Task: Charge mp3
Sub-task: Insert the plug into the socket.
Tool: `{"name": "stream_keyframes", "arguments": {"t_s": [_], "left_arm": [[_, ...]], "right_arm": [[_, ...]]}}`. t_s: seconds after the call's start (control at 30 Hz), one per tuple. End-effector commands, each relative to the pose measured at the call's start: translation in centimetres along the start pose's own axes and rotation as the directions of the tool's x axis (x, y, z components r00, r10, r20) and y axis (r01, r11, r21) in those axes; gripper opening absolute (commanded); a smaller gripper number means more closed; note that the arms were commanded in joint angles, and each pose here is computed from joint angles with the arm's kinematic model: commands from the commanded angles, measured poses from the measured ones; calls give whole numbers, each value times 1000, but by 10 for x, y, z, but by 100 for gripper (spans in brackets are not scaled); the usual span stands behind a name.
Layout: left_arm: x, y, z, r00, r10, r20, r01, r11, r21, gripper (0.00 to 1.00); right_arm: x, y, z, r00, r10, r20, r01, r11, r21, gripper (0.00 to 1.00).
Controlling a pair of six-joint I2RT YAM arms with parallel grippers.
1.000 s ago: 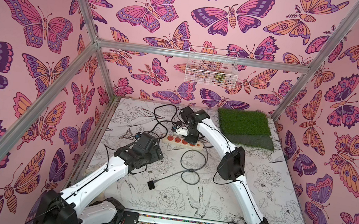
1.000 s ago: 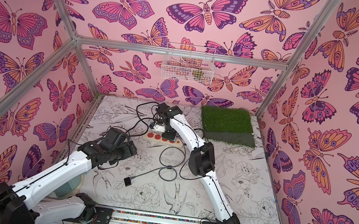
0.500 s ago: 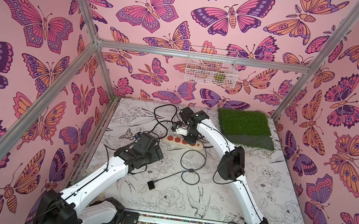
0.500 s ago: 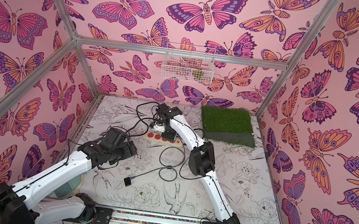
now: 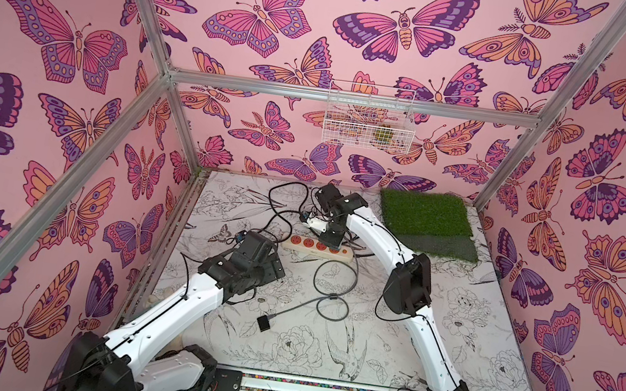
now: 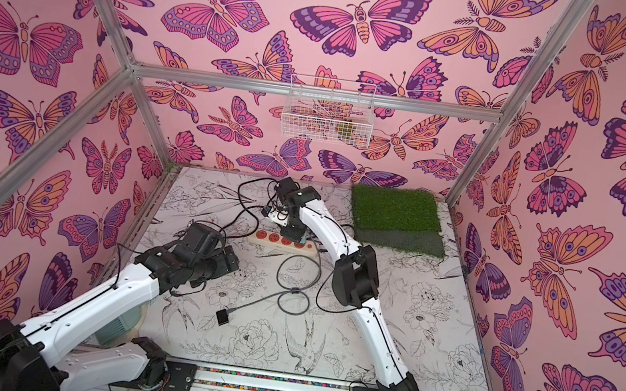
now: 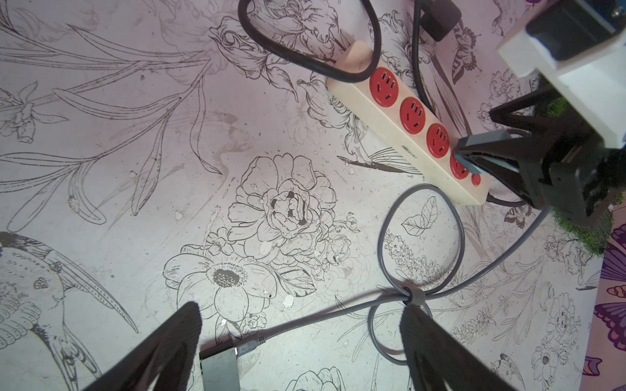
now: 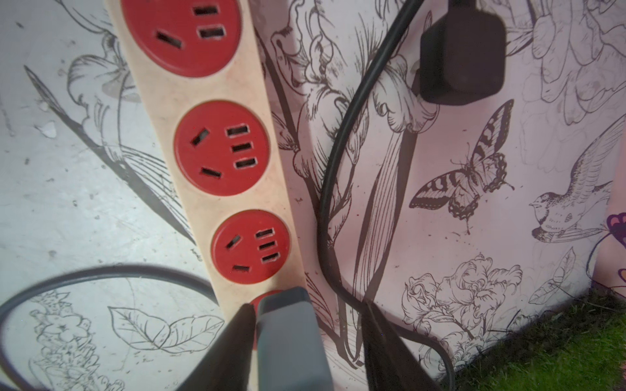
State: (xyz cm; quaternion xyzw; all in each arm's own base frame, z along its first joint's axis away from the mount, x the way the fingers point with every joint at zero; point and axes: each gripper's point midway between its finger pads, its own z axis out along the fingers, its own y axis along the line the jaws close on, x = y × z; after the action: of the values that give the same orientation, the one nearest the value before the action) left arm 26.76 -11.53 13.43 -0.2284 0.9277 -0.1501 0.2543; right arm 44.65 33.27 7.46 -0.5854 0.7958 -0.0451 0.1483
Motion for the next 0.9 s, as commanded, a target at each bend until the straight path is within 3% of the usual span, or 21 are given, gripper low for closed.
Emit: {"name": "stream_keyframes", "arguments": {"t_s": [0.0,0.3,0.5,0.7,0.83,0.87], "left_arm": [[3,3,1,1000,15,-15,-15,1000,-8,94],[2,2,0,1000,18,-13,-18,1000,-1,95],[1,3,-1,1000,25,-7,-25,1000,1,97],[0,3,-2,1000,28,0,-28,1000,1,100],[-2,5,-3,999,30,14,-30,1000,-8,100],[-2,5,-4,999,30,19,-30,1000,-8,100]], "right_arm": [[-15,-1,-15,996,33,86,-33,999,-5,53],[-19,-11,-26,992,54,112,-60,997,43,60],[-25,-36,-48,988,54,146,-78,983,164,62],[-40,-59,-95,956,82,283,-161,950,269,64],[-43,-68,-135,891,138,433,-287,910,300,65],[-42,-66,-144,867,157,473,-322,900,293,82]]}}
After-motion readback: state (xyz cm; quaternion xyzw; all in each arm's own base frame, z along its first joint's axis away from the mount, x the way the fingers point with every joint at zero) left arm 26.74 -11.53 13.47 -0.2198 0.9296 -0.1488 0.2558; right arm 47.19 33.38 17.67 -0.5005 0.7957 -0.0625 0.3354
